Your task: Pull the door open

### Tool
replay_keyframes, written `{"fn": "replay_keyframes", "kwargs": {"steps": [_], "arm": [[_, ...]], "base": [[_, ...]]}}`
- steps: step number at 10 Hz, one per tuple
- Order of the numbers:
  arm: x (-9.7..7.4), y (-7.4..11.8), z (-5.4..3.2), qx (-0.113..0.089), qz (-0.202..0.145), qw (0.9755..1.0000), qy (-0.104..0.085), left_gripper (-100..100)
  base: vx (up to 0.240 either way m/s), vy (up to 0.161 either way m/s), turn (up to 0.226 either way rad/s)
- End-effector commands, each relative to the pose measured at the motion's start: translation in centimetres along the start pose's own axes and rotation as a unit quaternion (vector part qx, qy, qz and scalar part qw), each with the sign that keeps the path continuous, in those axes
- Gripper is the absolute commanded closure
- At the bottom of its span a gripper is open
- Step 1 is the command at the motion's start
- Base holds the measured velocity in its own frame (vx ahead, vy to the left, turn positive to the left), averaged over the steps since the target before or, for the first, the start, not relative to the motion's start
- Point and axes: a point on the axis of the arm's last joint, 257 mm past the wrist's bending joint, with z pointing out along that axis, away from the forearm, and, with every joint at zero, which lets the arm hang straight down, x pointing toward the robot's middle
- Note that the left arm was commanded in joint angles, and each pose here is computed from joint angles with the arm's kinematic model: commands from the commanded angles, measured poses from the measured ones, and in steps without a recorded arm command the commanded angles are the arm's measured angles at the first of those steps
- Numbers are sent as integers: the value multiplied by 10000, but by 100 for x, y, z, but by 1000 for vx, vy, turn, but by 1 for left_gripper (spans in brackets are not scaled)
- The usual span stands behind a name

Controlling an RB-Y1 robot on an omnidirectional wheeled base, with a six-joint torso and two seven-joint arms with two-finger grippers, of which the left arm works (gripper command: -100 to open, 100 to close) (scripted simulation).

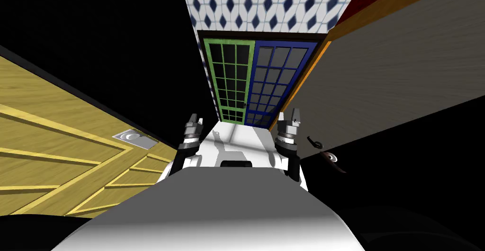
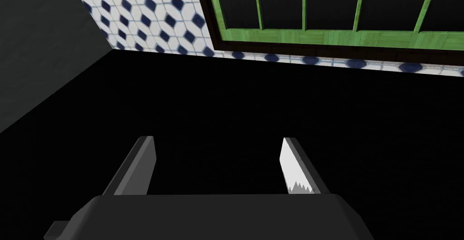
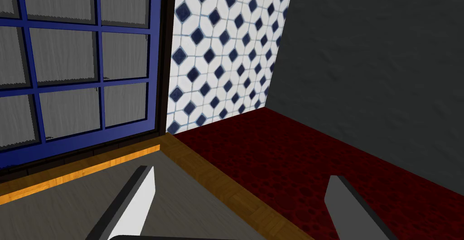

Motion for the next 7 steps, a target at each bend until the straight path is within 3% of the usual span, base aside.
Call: {"fn": "replay_keyframes", "kwargs": {"steps": [1,4,7], "arm": [[-2,97,-18,-60,226,9997,54,-100],[-12,234,-46,-142,539,9984,122,-100],[-35,422,-88,-253,969,9948,205,-100]], "base": [[37,-12,-55],[155,-40,-41],[171,-47,-53]]}}
